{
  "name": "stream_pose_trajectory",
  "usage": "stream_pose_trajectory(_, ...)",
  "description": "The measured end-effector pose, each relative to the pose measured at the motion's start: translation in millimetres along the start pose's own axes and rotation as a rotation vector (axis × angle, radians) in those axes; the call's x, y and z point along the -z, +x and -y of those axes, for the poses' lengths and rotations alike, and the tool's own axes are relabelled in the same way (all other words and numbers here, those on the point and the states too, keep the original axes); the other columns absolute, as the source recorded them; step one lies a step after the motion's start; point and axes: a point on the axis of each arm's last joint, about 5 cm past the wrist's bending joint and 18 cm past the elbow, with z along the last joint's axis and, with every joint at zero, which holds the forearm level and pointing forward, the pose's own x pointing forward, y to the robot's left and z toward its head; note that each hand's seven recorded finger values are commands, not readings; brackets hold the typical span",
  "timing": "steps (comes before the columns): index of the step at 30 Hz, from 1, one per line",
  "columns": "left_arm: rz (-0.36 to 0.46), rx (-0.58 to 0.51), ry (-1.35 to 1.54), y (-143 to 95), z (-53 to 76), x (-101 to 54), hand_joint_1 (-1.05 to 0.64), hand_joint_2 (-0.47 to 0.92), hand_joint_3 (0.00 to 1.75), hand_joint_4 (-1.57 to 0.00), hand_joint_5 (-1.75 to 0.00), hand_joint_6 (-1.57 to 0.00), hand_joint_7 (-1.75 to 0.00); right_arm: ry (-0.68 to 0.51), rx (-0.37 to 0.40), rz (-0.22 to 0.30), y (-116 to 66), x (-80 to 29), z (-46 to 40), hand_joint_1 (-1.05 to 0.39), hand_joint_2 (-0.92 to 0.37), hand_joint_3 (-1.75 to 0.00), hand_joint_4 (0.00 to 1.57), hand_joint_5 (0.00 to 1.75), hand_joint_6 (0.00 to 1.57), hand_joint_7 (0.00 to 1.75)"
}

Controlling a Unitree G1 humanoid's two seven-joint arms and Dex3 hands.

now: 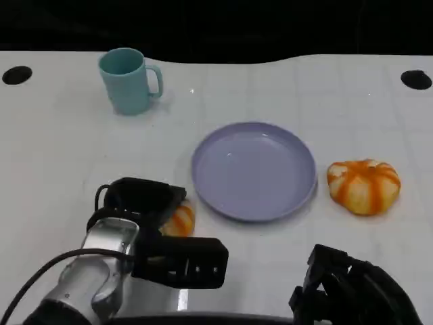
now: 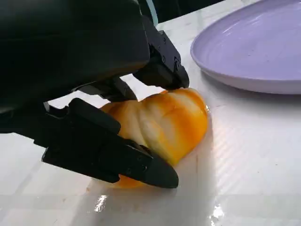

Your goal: Grasp the bread from the table and place it into the plate.

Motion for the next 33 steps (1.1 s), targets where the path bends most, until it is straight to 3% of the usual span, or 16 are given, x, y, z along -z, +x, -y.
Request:
stream_pose_trajectory(2,0.003,0.0,-0.001,1.6,-0.6,0.6,-0.38,0.92,0.03,-0.72,-1.43,-0.91,-0.03,-0.001,0.0,0.002,-0.3,-0.3,-0.3,-0.7,-0.92,-0.24,0.84,1.63,0.73,1.38)
stream_pose_trajectory(6,0.018,-0.027,-0.014,2.7,2.1,4.0,-0.34,0.92,0.18,-0.73,-1.11,-1.03,-0.04,-0.001,0.0,0.003,-0.5,-0.5,-0.3,-0.71,-0.92,-0.25,0.85,1.63,0.74,1.38)
stream_pose_trajectory(9,0.042,-0.068,-0.036,2.1,9.3,8.6,-0.34,0.92,0.27,-0.76,-1.1,-1.04,-0.04,-0.003,0.006,0.003,-0.8,-0.7,-0.5,-0.71,-0.92,-0.24,0.85,1.62,0.74,1.38)
stream_pose_trajectory(12,0.058,-0.129,-0.019,1.7,18.7,11.1,-0.3,0.92,0.28,-0.68,-1.54,-1.06,-0.05,-0.003,0.009,0.004,-1.0,-1.1,-0.7,-0.71,-0.92,-0.24,0.85,1.61,0.75,1.38)
stream_pose_trajectory(13,0.064,-0.156,-0.012,1.4,22.1,12.2,-0.28,0.92,0.26,-0.7,-1.66,-1.13,-0.09,-0.003,0.009,0.004,-1.1,-1.0,-0.7,-0.71,-0.92,-0.24,0.85,1.61,0.75,1.38)
stream_pose_trajectory(16,0.073,-0.25,0.002,0.1,34.3,15.2,-0.25,0.92,0.19,-0.77,-1.74,-0.66,-1.34,-0.003,0.009,0.003,-1.5,-1.0,-0.5,-0.71,-0.92,-0.25,0.85,1.61,0.75,1.37)
stream_pose_trajectory(17,0.075,-0.282,0.004,-0.2,37.7,15.9,-0.24,0.92,0.18,-0.77,-1.74,-0.59,-1.53,-0.004,0.009,0.003,-1.6,-1.1,-0.3,-0.71,-0.92,-0.25,0.85,1.61,0.74,1.37)
stream_pose_trajectory(19,0.076,-0.345,0.003,-0.8,44.2,17.1,-0.2,0.91,0.15,-0.77,-1.75,-0.53,-1.7,-0.004,0.01,0.004,-1.9,-1.3,0.0,-0.71,-0.92,-0.25,0.86,1.61,0.74,1.37)
stream_pose_trajectory(24,0.091,-0.464,-0.015,-2.6,55.2,19.6,-0.18,0.92,0.15,-0.74,-1.75,-0.51,-1.75,-0.006,0.013,0.005,-2.5,-1.9,0.8,-0.71,-0.92,-0.26,0.85,1.62,0.74,1.37)
stream_pose_trajectory(33,0.104,-0.552,-0.074,-9.0,58.5,24.5,-0.16,0.9,0.21,-0.75,-1.75,-0.52,-1.75,-0.006,0.009,0.008,-3.0,-2.7,3.2,-0.71,-0.92,-0.25,0.84,1.63,0.74,1.37)
